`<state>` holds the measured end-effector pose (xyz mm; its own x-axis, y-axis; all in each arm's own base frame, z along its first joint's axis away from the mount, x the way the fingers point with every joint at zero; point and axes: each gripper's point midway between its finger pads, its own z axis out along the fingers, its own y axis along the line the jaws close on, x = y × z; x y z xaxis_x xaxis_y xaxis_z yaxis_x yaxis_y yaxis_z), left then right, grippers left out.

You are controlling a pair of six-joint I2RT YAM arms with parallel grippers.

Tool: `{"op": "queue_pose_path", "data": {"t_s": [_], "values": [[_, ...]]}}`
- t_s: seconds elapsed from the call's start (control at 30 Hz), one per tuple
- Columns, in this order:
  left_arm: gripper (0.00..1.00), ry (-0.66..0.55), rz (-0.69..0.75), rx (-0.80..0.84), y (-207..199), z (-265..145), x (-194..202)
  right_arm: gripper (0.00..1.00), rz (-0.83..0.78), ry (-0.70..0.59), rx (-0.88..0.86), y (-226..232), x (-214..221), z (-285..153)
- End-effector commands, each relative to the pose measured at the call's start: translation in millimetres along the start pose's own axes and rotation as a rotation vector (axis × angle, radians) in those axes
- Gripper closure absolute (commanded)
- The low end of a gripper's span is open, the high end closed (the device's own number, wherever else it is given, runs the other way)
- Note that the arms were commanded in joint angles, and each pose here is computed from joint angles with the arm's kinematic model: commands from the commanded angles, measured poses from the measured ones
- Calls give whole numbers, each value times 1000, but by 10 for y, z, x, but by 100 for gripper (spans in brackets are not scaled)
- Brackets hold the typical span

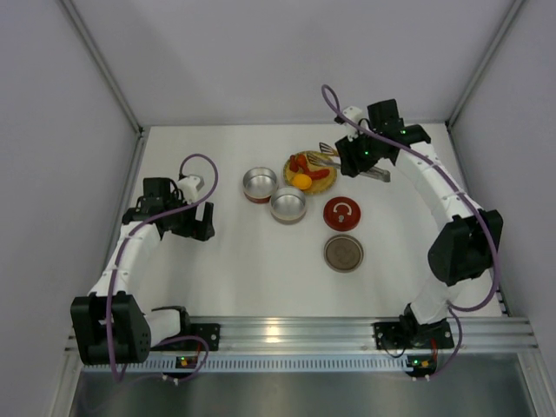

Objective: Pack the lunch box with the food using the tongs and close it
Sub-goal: Pick up the fake food from the plate.

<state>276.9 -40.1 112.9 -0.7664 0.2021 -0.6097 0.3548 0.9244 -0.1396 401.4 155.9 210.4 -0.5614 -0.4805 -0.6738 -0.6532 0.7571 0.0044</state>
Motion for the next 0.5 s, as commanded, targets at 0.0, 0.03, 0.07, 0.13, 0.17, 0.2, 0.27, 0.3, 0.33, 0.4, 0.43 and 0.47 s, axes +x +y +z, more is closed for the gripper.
{"op": "queue_pose_path", "data": {"t_s": [0.0, 0.03, 0.07, 0.13, 0.17, 0.2, 0.27, 0.3, 0.33, 0.4, 0.43, 0.47], "values": [[2, -48, 21, 8, -16, -53, -168, 51, -104, -18, 38, 7, -198, 48], [2, -45, 19, 12, -19, -43, -162, 51, -116, -16, 31, 49, -215, 77], [2, -41, 18, 15, -17, -26, -158, 52, -116, -5, 25, 69, -196, 126], [2, -40, 17, 19, -23, -17, -162, 53, -114, 9, 12, 121, -174, 189], [2, -35, 12, 21, -20, -5, -153, 53, -100, 21, 7, 130, -143, 236], [2, -35, 9, 23, -22, -1, -155, 54, -89, 24, 0, 147, -138, 252], [2, -35, 12, 25, -25, 5, -161, 55, -47, 43, -11, 178, -90, 308], [2, -37, 12, 25, -25, 3, -167, 57, -28, 53, -14, 186, -65, 328], [2, -35, 10, 23, -19, 1, -162, 58, -4, 73, -17, 189, -12, 346], [2, -35, 12, 21, -17, -3, -160, 60, 50, 88, -30, 232, 37, 364], [2, -33, 14, 19, -18, -3, -152, 60, 66, 97, -41, 265, 79, 366], [2, -31, 14, 16, -10, -3, -141, 61, 98, 99, -45, 282, 96, 352]]}}
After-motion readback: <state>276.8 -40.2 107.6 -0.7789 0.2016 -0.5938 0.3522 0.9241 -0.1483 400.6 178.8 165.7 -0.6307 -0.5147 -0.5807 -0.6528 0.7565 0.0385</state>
